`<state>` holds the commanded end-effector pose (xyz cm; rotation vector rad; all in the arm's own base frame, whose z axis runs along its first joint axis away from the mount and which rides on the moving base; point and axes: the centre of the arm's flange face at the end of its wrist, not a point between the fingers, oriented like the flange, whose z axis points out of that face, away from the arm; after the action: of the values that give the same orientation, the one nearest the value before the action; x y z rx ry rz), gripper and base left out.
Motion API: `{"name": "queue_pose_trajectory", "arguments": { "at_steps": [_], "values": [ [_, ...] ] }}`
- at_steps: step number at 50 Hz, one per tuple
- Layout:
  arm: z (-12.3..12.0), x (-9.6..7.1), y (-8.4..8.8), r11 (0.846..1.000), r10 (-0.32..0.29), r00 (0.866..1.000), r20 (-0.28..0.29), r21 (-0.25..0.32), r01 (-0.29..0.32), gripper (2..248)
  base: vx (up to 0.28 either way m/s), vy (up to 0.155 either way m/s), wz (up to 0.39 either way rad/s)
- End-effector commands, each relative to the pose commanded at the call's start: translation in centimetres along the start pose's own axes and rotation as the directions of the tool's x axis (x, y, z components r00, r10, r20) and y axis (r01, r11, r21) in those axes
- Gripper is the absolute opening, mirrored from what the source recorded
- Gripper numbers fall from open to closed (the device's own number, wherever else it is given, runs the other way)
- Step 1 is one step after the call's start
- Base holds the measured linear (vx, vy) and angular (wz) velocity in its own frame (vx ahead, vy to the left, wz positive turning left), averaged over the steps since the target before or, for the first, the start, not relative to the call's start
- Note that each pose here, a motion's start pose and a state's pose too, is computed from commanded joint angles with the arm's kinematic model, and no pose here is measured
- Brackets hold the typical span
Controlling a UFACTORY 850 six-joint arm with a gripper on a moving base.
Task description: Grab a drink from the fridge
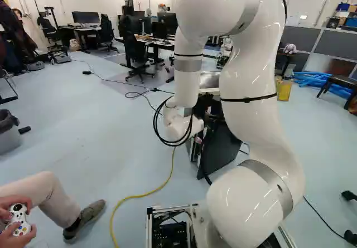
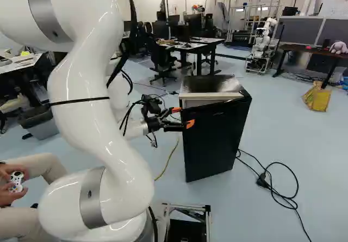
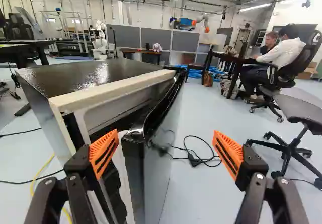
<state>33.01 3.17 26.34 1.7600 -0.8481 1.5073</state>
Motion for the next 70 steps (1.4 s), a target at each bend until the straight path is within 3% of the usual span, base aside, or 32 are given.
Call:
{"name": "queue_pose_trajectory", "arguments": {
  "at_steps": [20,45,70],
  "values": [
    [-0.8,-0.1,2.6,0.999,-0.028,1.0,-0.002,-0.032,0.028,247,0.0,0.0,0.0],
    [-0.8,-0.1,3.3,0.995,-0.024,1.0,0.001,-0.092,0.024,247,0.0,0.0,0.0],
    [-0.2,-0.5,3.9,0.982,0.002,0.999,0.053,-0.189,0.008,247,0.0,0.0,0.0]
  ]
}}
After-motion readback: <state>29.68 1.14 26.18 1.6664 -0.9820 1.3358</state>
